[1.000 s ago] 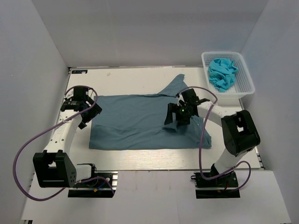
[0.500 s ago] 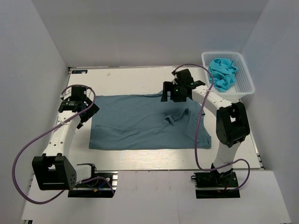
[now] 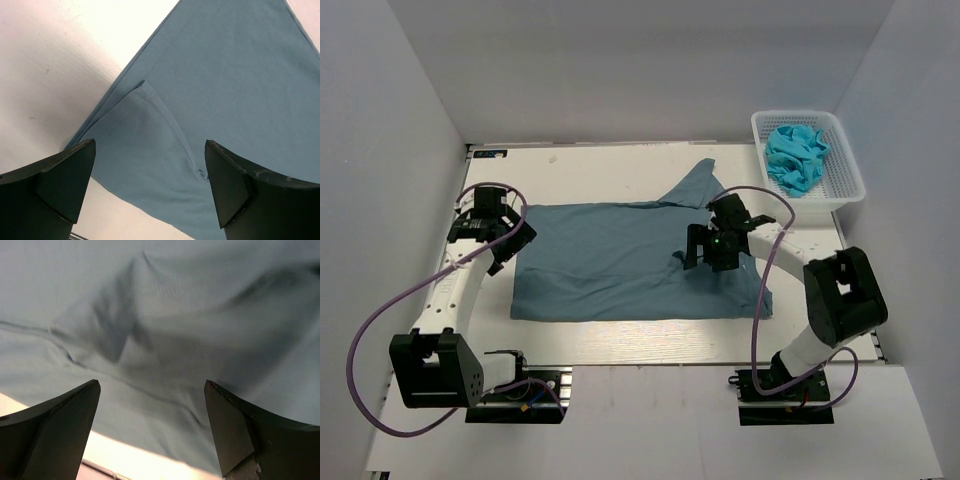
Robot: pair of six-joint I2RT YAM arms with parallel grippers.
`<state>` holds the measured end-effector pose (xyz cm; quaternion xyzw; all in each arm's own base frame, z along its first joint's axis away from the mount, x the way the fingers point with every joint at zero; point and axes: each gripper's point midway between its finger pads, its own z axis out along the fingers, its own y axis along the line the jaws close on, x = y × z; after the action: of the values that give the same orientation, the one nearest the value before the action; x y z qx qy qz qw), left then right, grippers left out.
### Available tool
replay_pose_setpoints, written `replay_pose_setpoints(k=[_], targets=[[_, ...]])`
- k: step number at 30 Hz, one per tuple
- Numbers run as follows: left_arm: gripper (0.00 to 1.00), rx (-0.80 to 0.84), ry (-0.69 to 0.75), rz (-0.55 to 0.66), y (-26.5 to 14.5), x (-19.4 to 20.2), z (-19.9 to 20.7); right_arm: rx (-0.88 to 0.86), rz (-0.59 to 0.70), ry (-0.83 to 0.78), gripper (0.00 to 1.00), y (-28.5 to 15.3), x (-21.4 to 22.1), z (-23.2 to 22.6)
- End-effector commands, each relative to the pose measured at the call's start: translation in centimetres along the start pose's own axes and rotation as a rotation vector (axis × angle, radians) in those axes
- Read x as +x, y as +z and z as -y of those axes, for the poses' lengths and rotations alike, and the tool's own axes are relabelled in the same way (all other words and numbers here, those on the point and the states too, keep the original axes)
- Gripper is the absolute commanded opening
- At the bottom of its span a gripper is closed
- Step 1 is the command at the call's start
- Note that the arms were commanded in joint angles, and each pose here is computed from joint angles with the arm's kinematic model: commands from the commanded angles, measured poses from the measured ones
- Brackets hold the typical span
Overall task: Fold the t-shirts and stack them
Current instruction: Fold the flattened tshirt in 1/3 of the way
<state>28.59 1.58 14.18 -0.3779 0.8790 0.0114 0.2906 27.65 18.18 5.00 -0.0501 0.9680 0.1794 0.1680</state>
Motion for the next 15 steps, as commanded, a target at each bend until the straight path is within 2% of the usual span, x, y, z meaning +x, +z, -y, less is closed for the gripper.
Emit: replay_pose_setpoints(k=[1,4,11,15], targets=[[1.0,0.017,0.009,-0.011,0.4,0.3,0.2,-0.093,0.122,-0.018,0.9,1.1,-3.6,-2.1],[1.0,0.024,0.009,-0.017,0.3,0.4,0.3,-0.1,0.179,-0.027,0.9,2.0,-5.5,-2.2],[1.0,-0.009,0.022,-0.013,0.8,0.5,-0.4,-0.096,0.175,-0.02,0.9,4.7,-6.6,-2.1],[1.0,-0.009,0.032,-0.013,0.7,0.2,-0.2,-0.11,0.225,-0.023,0.9,4.8,-8.5,-2.5]])
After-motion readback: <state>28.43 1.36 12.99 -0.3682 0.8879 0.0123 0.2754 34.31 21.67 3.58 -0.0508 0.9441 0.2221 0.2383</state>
